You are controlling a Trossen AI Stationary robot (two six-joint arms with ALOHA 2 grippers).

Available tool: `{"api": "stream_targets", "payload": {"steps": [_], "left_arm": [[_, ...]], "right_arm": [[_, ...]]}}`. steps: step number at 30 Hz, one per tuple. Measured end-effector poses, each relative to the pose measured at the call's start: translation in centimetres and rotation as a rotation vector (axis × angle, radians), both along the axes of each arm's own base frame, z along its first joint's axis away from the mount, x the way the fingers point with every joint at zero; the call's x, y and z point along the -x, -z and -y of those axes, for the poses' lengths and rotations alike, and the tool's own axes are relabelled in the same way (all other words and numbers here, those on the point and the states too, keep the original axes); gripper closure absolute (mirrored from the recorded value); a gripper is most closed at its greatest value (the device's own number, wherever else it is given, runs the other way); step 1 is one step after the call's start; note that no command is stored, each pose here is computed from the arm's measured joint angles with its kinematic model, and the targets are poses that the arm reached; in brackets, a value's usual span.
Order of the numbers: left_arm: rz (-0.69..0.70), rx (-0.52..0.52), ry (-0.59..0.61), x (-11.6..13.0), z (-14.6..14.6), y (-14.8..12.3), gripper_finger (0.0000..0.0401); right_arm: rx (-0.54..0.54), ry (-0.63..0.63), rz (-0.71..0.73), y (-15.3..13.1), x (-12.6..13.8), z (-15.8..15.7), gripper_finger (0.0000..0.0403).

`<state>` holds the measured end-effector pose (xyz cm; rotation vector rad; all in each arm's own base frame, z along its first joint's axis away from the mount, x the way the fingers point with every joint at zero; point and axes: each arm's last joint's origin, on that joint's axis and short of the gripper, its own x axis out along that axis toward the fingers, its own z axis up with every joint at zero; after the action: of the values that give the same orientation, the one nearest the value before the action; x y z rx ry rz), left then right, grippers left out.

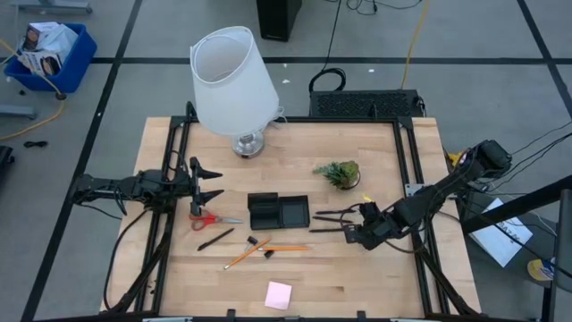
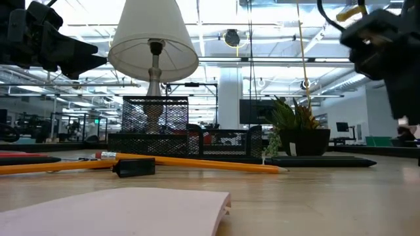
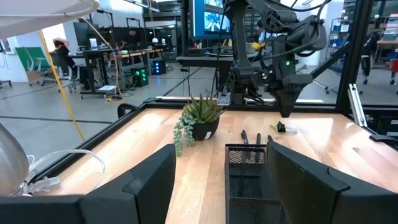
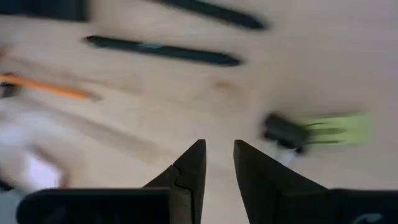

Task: Pick and place office supplies into organizer
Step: Put the top right black binder clip into the black desk organizer

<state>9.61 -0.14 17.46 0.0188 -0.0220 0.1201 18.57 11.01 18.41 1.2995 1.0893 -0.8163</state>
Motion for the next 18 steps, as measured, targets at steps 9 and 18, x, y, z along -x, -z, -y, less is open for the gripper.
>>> {"api": "stream_targets", "payload": {"steps": [9, 18], "left_arm": [[0.000, 0.000, 0.000, 0.0, 0.0, 0.0, 0.0146], [0.000, 0.000, 0.000, 0.0, 0.0, 0.0, 0.0146]], "right_arm": [[-0.033, -0.048, 0.013, -0.4, -0.3, -0.3, 0.0368], [0.279, -0.138, -0.137, -4.4, 0.2, -0.8, 0.0372]]}}
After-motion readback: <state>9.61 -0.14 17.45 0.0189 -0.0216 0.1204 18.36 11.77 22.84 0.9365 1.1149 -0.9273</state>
